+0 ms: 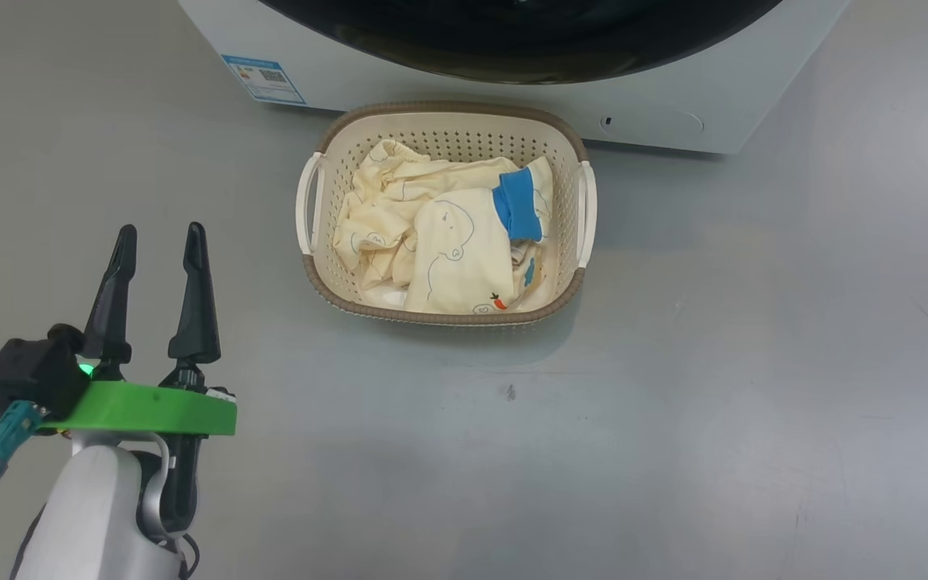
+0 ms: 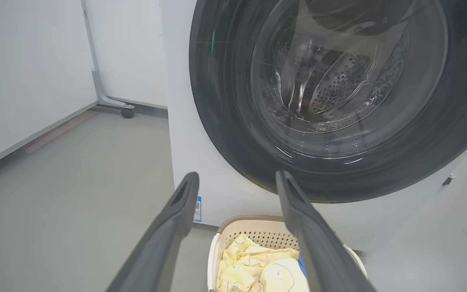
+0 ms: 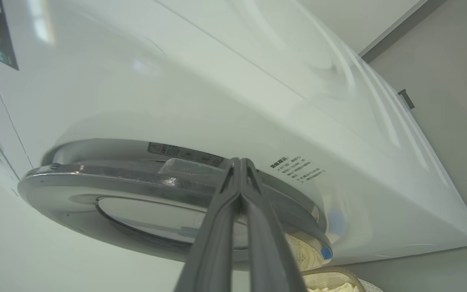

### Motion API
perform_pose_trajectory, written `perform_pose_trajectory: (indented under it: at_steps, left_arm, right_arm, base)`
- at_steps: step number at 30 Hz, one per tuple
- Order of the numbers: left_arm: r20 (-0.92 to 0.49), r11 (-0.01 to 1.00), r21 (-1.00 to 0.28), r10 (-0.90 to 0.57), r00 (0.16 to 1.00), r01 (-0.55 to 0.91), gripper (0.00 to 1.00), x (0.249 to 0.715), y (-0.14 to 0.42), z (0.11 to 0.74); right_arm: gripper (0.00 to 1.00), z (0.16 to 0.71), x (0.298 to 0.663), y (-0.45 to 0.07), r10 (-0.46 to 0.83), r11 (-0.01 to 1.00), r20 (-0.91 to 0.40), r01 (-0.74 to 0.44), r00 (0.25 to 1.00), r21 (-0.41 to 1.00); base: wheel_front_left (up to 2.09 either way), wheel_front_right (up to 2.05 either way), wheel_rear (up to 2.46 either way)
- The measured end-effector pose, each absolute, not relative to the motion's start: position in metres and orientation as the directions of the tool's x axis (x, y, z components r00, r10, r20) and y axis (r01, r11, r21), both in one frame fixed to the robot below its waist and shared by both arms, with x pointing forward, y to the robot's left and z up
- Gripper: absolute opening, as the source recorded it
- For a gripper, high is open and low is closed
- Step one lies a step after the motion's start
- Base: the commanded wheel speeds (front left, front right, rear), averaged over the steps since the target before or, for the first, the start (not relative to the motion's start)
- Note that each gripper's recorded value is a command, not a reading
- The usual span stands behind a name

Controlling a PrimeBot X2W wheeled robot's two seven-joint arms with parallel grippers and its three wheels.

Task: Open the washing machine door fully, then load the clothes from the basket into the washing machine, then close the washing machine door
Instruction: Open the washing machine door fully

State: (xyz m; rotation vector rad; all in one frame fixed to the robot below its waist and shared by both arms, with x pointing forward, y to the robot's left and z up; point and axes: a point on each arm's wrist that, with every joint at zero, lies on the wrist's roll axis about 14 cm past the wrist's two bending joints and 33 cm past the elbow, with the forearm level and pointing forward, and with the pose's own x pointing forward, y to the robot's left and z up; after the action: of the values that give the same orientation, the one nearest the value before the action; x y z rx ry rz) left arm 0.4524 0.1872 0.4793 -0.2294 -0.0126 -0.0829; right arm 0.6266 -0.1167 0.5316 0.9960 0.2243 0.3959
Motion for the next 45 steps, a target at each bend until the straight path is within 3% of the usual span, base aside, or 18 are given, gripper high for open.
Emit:
perform_pose_trajectory:
  at_steps: [15,45]
  left_arm:
    - [-0.01,0.975,-0.218,-0.041,0.999,0.038,1.0,0.454,0.2,0.467]
    - [-0.039,0.977,-0.211,0.013,0.999,-0.021,1.0,0.451,0.216,0.457]
  right_arm:
    - [0.0,0.53,0.65,-0.072,0.587,0.384,-0.033,-0.243,0.809,0.891]
    - [0.0,0.519,0.671,-0.039,0.693,0.369,-0.082,-0.255,0.716,0.894]
  base:
    - [0.0,0.0,0.0]
    - [0.0,0.0,0.0]
